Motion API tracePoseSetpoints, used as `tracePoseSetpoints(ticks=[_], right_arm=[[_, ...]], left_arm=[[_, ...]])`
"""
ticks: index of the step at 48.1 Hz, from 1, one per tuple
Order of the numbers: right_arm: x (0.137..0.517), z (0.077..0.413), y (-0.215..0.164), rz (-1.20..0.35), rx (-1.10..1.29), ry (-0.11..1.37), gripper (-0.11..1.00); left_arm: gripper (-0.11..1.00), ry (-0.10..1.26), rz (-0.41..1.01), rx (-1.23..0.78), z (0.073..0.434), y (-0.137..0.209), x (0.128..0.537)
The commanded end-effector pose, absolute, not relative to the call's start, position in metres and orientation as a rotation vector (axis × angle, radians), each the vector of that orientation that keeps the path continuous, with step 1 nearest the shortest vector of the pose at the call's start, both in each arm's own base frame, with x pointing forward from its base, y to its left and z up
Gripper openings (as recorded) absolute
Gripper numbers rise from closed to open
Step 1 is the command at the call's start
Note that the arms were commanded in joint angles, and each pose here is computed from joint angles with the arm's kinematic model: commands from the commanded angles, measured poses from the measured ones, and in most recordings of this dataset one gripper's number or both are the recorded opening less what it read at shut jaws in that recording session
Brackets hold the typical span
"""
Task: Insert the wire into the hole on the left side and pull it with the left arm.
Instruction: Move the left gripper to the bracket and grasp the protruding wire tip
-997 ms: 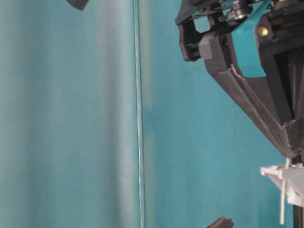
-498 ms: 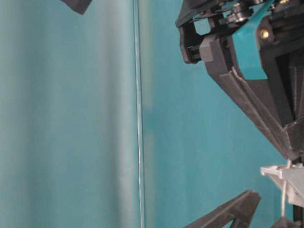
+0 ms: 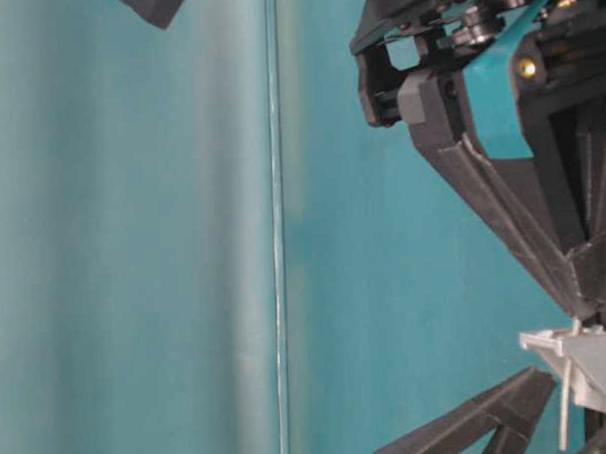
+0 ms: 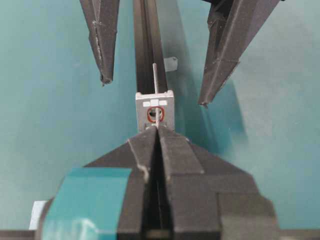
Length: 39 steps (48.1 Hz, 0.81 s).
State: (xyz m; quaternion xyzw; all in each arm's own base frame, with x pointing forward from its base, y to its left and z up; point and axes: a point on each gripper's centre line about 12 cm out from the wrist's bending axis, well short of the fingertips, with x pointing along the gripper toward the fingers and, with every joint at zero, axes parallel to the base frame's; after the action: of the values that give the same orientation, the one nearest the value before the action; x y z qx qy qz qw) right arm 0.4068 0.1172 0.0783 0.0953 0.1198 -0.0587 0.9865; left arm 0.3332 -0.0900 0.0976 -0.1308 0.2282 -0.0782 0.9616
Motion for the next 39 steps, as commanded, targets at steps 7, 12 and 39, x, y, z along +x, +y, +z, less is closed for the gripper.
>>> tracePoseSetpoints(ticks=[7, 12, 39], right_arm=[[0.4119, 0.0889, 0.1181, -0.115, 0.204, 0.210, 0.05], [0.4119, 0.0889, 0.1181, -0.115, 0.204, 0.210, 0.05], [0.4113, 0.0889, 0.1187, -0.107, 0.198, 0.211, 0.05]], left_arm=[[0.32, 0.417, -0.164, -0.276, 0.1107, -0.0911, 0.3396], [0.08, 0.415, -0.167, -0.275, 0.1119, -0.0917, 0.3390], [-0.09, 0.448, -0.161, -0.285, 0.1093, -0.0926, 0.3380]])
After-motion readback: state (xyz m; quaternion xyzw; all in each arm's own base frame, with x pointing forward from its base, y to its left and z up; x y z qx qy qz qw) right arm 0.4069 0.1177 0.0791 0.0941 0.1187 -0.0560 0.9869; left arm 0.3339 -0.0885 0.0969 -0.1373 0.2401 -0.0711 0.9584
